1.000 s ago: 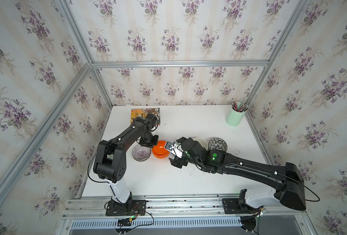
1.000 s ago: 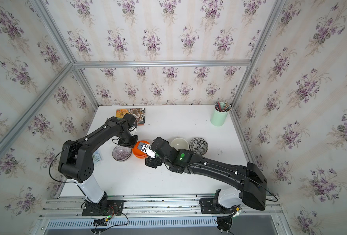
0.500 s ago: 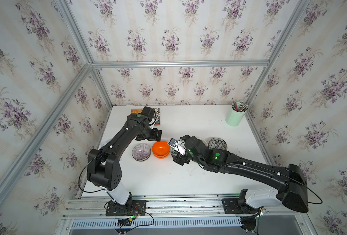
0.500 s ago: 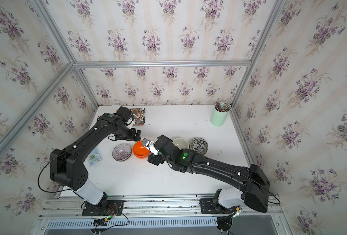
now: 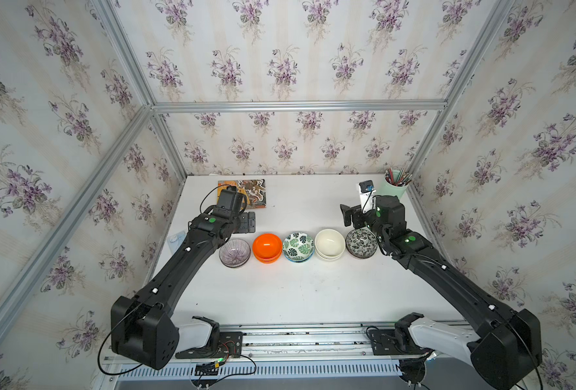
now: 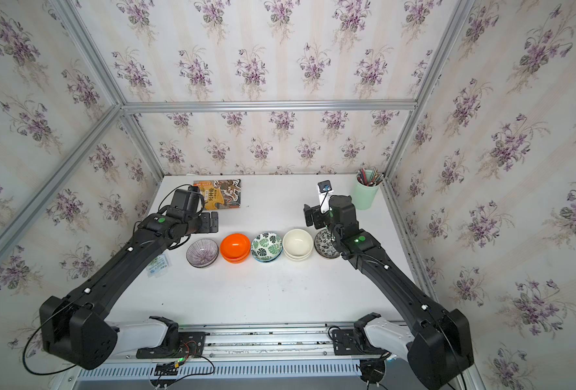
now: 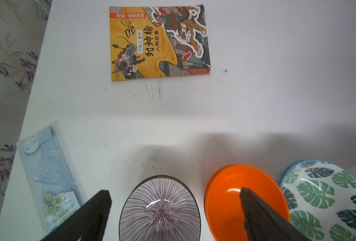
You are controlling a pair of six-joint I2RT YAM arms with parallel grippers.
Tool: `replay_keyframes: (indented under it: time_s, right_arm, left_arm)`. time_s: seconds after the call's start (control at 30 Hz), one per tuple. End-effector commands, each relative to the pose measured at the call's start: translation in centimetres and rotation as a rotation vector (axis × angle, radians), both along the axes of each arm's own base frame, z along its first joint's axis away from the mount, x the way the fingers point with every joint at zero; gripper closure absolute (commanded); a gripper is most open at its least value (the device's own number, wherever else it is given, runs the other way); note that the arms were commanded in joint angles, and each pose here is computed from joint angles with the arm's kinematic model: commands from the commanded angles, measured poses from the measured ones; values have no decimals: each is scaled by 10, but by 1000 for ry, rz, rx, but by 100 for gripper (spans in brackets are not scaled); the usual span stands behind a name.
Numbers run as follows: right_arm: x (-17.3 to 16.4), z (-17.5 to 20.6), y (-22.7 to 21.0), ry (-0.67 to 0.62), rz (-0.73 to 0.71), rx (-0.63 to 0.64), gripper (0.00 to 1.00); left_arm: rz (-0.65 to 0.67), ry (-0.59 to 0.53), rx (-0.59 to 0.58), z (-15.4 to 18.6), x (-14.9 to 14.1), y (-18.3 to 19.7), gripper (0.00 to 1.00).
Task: Stack the bowls
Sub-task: Adjust the bowl on the bowl.
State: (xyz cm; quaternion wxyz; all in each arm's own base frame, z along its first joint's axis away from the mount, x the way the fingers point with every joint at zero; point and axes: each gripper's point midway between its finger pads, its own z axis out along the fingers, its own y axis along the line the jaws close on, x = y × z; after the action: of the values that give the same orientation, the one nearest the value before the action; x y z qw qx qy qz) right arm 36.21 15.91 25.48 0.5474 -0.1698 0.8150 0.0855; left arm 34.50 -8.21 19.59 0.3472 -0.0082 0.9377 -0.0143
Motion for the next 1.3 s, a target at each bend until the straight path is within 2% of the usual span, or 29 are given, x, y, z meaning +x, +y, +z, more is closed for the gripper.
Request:
replay_keyframes:
  time_s: [0.0,0.2,0.37,0.47,0.63,0.73,0.83,1.27]
  right_arm:
    - [-5,-14,29,87,106,102,12]
    - [-25,-57,84,201,241,-79,23]
    - [-20,-74,106,298,272,-176,57]
    - [-20,-95,111,382,273,-258,71]
    - [-28,-115,130,449,323,-326,73]
    - [-30,-129,135,491,333,-364,79]
    - [-31,-138,137,518,336,-390,81]
    - [-22,-160,144,553,329,-429,89]
  left_arm:
    - [13,-107,-29,20,17,-3,0]
    - [-42,13,-23,11,6,-11,0]
    - [-42,35,-35,3,2,-13,0]
    - [-46,53,-44,-1,0,-15,0]
    - [-58,86,-48,-6,0,-20,0]
    - [-59,94,-47,-7,0,-21,0]
    - [-62,101,-48,-8,-2,-22,0]
    - [-67,106,-31,-9,-5,-20,0]
